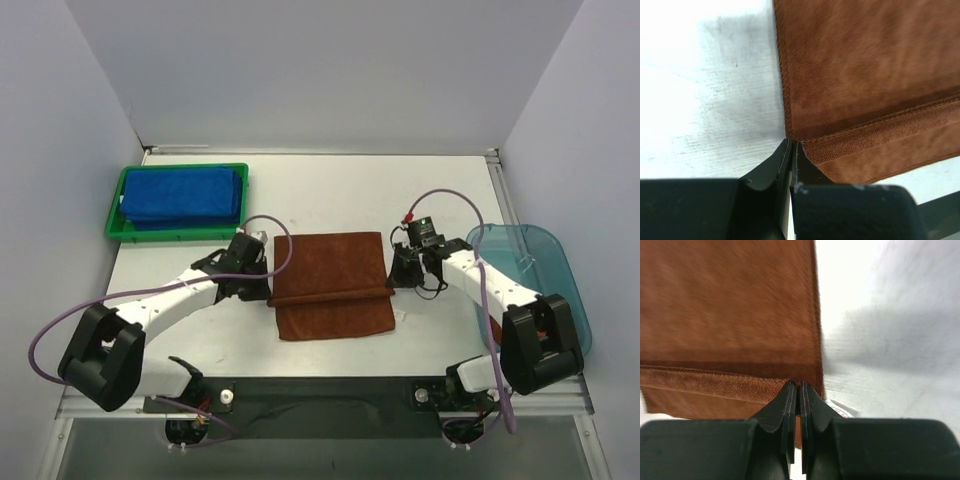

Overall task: Fold and stack the towels
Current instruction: Fold the towel

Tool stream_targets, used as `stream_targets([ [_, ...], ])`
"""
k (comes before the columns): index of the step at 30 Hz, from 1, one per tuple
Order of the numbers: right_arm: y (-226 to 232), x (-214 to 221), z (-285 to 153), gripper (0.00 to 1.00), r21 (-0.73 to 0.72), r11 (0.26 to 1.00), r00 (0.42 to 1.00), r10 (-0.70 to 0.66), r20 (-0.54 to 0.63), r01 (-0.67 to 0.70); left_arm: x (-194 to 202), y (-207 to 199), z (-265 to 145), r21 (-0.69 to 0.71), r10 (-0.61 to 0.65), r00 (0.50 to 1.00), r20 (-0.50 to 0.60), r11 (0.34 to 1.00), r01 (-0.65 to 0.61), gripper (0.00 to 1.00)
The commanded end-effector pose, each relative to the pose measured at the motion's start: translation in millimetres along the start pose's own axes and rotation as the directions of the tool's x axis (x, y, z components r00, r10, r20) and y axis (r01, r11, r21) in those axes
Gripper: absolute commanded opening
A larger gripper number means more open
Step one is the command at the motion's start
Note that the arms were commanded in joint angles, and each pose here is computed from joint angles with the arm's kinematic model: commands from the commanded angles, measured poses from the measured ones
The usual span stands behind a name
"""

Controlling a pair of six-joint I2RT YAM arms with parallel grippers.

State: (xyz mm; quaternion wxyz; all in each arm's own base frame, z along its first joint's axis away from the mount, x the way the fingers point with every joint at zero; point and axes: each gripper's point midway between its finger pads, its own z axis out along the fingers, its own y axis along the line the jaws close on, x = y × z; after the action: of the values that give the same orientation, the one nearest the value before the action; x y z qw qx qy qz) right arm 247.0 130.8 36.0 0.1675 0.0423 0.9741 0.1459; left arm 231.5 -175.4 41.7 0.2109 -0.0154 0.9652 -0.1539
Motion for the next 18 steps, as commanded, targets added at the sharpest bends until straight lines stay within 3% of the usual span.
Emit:
stream_targets([
  [1,-8,-29,-34,0.00,0.065,0.998,0.994,-0.030,0.106,0.023,-31,-5,-29,-0.017,0.016,0.995,0.101,1.000,-0.014,0.00],
  [9,-6,-23,-56,0.00,0.045,0.999,0.991,-0.026,0.134,0.020,-26,-31,-57,0.066,0.012,0.989,0.144,0.998,-0.022,0.00],
  [18,-24,13,-28,0.00,0.087,0.996,0.999,0.023,0.024,-0.025,17,-1,-19,-0.029,0.020,0.998,0.053,0.999,-0.018,0.00],
])
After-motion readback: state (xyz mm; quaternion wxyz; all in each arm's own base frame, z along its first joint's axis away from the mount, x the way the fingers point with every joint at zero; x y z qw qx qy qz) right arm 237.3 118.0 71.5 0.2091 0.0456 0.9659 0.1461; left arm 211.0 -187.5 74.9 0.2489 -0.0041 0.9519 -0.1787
